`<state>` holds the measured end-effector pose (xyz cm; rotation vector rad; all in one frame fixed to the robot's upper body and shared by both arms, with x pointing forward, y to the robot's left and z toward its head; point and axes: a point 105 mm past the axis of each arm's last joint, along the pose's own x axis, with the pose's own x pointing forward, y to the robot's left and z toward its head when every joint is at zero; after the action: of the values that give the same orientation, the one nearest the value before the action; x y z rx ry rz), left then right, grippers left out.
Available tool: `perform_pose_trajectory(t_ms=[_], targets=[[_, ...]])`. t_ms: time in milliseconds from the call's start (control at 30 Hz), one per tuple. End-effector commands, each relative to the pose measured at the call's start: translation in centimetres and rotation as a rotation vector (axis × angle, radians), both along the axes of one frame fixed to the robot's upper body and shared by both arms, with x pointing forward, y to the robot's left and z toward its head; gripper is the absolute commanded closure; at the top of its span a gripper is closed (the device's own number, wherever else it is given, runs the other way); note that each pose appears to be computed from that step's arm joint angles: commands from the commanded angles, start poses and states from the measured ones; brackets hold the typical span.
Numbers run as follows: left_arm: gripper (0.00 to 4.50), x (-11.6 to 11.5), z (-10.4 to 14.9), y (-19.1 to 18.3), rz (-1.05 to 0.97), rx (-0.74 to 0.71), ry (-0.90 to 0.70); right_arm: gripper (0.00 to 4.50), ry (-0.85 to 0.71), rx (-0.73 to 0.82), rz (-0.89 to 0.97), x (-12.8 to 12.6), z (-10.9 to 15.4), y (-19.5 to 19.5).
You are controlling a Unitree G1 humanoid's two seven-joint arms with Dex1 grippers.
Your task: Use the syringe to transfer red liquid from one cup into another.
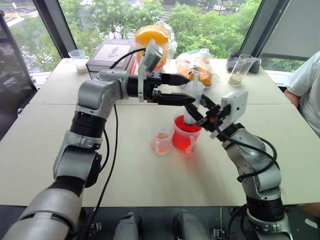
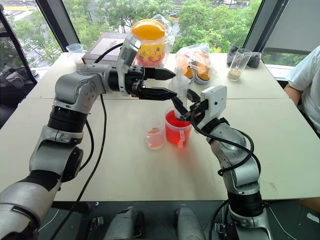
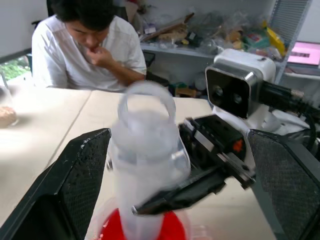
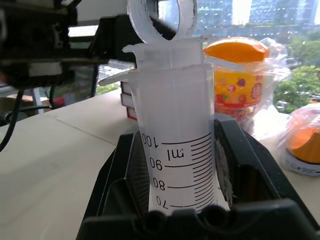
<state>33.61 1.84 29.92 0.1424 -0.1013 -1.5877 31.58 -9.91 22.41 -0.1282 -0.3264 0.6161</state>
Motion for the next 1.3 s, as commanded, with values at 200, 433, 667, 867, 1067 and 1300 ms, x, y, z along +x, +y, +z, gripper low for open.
perform_pose_trajectory(t_ms=[200,433,667,867,1067,1300], targets=[[0.0,-0.7,1.4,0.0,-0.039,-0.02,-0.041,3.11,-0.049,-0.002,0.014,-0.5,1.3,0.0],[0.0,-1.4,1.0,0.5,-0.053,0.003,-0.025,3.11,-0.048,0.001,0.008,-0.3,1.4,-0.2],[0.0,-1.8,0.8,1.4,-0.033,0.023,-0.026,3.11,-0.045,0.012,-0.005,0.0,1.4,-0.6],[0.0,-2.2,1.2,1.5,-0.033,0.009,-0.023,3.11,-0.042,0.012,-0.001,0.0,1.4,-0.5],[0.0,-2.1,0.9,0.0,-0.041,-0.012,-0.017,3.11,-0.038,0.008,0.003,-0.1,1.3,-0.5],[0.0,-1.9,0.0,-1.0,-0.052,-0.024,0.031,3.11,-0.039,0.0,0.0,-0.2,1.4,-0.6]])
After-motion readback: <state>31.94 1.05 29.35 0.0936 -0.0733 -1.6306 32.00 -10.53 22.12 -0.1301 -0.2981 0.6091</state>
